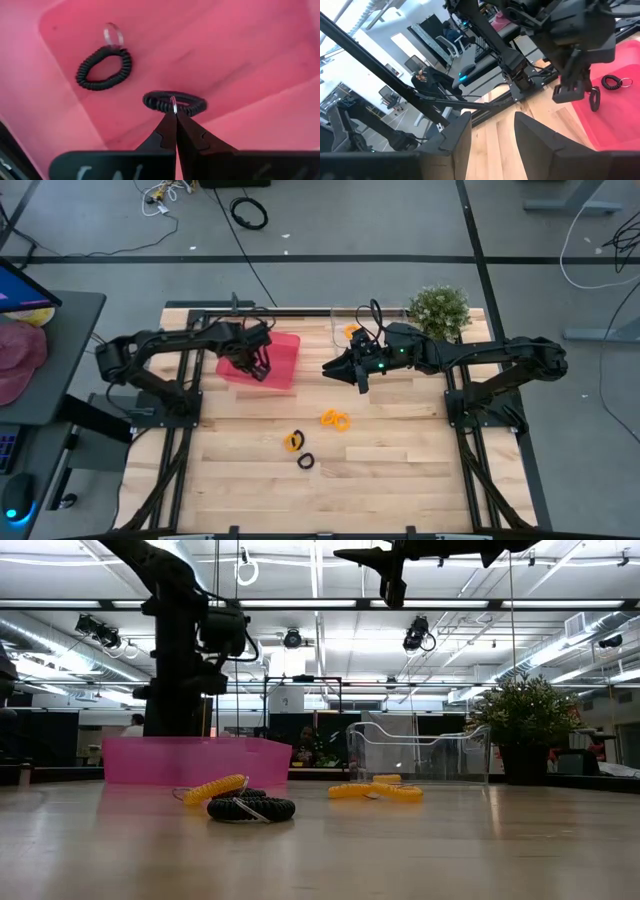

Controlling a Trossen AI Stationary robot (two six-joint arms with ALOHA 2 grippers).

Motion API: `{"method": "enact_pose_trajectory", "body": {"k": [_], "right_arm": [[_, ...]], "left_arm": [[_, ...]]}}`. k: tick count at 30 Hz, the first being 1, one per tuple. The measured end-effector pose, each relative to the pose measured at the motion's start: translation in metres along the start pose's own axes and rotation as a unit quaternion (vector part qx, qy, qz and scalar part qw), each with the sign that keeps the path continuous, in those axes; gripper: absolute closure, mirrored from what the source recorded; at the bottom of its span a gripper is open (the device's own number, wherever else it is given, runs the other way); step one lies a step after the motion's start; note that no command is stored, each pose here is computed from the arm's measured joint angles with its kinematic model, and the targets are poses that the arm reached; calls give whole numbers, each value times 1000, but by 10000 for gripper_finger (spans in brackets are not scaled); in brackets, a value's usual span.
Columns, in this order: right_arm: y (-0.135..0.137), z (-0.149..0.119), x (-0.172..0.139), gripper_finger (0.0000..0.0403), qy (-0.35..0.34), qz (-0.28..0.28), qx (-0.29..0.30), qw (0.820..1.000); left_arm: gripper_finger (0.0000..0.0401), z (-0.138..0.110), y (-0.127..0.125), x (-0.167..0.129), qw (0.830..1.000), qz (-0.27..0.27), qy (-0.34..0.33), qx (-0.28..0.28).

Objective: Sort spring keychains
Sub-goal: Put the black spring keychain into the pink bin

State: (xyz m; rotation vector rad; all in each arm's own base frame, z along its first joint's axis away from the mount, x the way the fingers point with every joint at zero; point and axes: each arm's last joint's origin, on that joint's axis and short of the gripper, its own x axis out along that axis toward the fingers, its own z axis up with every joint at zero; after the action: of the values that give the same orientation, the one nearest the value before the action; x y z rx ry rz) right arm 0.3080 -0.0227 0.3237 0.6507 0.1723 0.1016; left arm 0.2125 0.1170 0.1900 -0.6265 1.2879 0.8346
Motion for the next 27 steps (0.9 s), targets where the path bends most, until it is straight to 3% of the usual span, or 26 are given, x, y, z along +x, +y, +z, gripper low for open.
{"method": "enact_pose_trajectory", "body": {"k": [17, 27], "right_arm": [[0, 0, 0, 250, 0, 0, 0, 1000], [0, 0, 0, 250, 0, 0, 0, 1000]], "left_arm": [[401, 13, 29, 10, 999, 17, 16, -23], [401, 19, 30, 10, 999, 13, -16, -32]]}}
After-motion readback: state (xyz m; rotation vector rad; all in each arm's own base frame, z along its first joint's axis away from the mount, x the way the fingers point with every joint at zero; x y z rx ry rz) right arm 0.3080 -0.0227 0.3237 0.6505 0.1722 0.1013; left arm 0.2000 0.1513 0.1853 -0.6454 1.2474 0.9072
